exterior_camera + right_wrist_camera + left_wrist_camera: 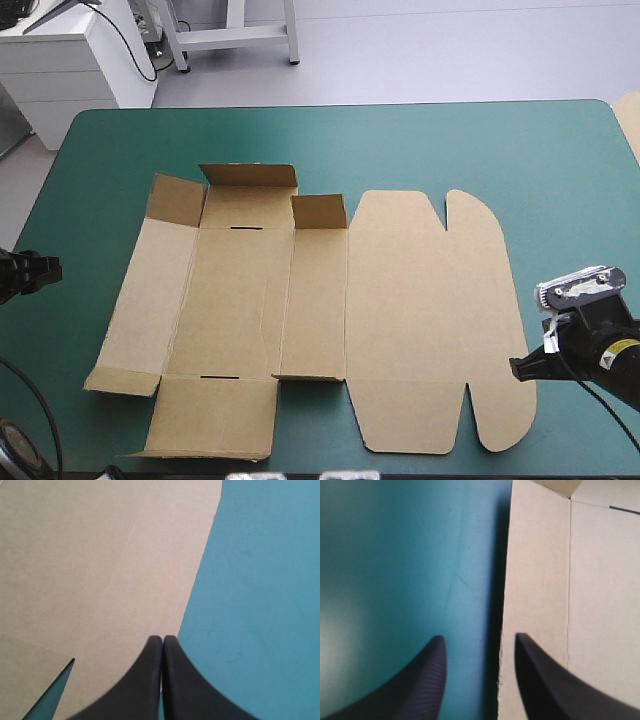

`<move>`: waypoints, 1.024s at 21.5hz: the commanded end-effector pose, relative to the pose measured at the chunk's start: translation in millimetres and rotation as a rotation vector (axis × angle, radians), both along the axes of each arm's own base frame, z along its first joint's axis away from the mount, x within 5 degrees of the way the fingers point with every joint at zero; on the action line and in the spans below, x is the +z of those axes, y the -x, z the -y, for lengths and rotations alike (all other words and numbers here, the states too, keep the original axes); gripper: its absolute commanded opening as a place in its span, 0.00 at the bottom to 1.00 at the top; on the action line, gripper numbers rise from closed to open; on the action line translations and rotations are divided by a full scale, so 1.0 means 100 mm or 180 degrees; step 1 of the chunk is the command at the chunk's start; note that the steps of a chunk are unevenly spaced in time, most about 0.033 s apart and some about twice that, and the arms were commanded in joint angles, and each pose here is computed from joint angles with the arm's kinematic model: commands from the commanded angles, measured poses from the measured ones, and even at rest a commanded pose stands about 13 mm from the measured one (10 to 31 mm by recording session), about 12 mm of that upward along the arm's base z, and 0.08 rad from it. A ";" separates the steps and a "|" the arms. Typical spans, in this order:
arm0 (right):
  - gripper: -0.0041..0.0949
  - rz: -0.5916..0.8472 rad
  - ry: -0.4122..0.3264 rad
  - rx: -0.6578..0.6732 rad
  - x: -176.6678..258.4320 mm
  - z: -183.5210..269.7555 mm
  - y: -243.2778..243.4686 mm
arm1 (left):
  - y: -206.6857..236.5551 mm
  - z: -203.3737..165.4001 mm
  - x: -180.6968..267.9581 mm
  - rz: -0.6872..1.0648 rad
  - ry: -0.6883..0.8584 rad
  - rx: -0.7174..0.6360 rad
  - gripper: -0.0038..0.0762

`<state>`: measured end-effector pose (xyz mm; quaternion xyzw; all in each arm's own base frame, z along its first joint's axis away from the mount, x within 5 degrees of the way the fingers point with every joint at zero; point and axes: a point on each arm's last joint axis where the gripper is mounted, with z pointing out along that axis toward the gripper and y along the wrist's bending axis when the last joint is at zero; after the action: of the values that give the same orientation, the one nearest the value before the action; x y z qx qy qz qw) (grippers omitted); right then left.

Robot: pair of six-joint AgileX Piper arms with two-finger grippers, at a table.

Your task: Fold the box

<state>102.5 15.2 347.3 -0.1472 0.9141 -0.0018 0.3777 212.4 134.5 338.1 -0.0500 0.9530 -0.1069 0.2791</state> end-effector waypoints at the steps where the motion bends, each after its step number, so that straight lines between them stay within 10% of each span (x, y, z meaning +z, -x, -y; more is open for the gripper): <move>1: 0.02 0.0265 0.0010 0.0019 0.11 0.00 -0.03 | -0.12 -0.01 0.00 0.0074 0.0394 -0.0062 0.74; 10: 0.02 0.0359 -0.0078 0.0166 0.14 -0.04 -0.04 | -0.56 -0.21 -0.55 0.0043 0.1219 -0.0177 0.76; 22: 0.02 0.0393 -0.0107 0.0213 0.15 -0.06 -0.04 | -0.68 0.07 -0.84 -0.0811 0.0845 -0.0560 0.76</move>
<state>104.2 21.2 350.3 -0.1734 0.9005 0.0199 0.3984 285.0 138.3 234.5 -0.0296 0.9601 -0.2329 0.1520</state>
